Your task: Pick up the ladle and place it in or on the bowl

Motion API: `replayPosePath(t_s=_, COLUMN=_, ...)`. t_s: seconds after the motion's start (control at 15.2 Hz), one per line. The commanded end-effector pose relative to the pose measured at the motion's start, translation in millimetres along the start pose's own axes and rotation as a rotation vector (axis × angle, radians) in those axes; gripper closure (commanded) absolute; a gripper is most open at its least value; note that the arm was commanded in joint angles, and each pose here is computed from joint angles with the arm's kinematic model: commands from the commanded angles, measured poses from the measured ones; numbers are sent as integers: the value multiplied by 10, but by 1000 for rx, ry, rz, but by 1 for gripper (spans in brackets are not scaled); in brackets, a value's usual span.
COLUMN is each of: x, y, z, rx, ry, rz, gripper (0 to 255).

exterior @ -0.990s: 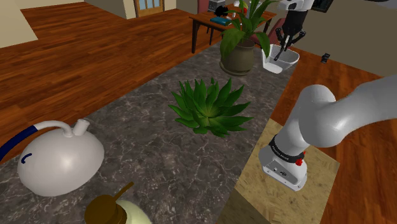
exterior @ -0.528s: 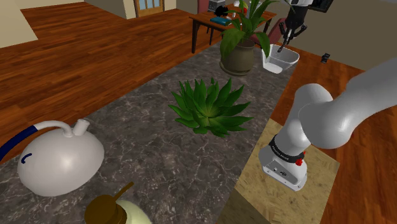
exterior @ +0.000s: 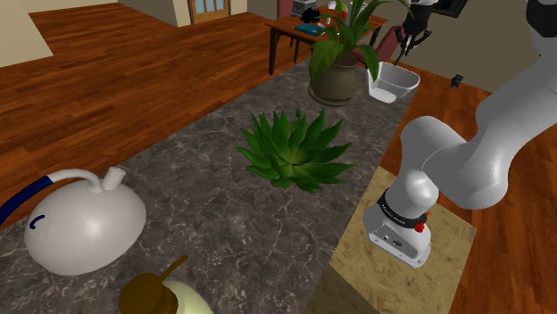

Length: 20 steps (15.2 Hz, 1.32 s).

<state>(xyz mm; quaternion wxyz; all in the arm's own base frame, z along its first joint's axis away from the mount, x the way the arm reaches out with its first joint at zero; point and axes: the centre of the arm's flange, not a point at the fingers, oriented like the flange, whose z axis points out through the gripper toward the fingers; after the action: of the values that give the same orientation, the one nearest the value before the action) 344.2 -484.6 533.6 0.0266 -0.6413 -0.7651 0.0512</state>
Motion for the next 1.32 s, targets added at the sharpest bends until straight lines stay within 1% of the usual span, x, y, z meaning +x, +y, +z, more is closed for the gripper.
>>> replayPosePath(t_s=0.0, x=-28, y=24, z=111, rx=2, ry=-1, rz=0, gripper=255)
replayPosePath(t_s=0.86, x=-11, y=100, z=782, rx=2, ry=-1, rz=0, gripper=255)
replayPosePath(t_s=1.25, x=-11, y=100, z=782, rx=2, ry=-1, rz=0, gripper=255)
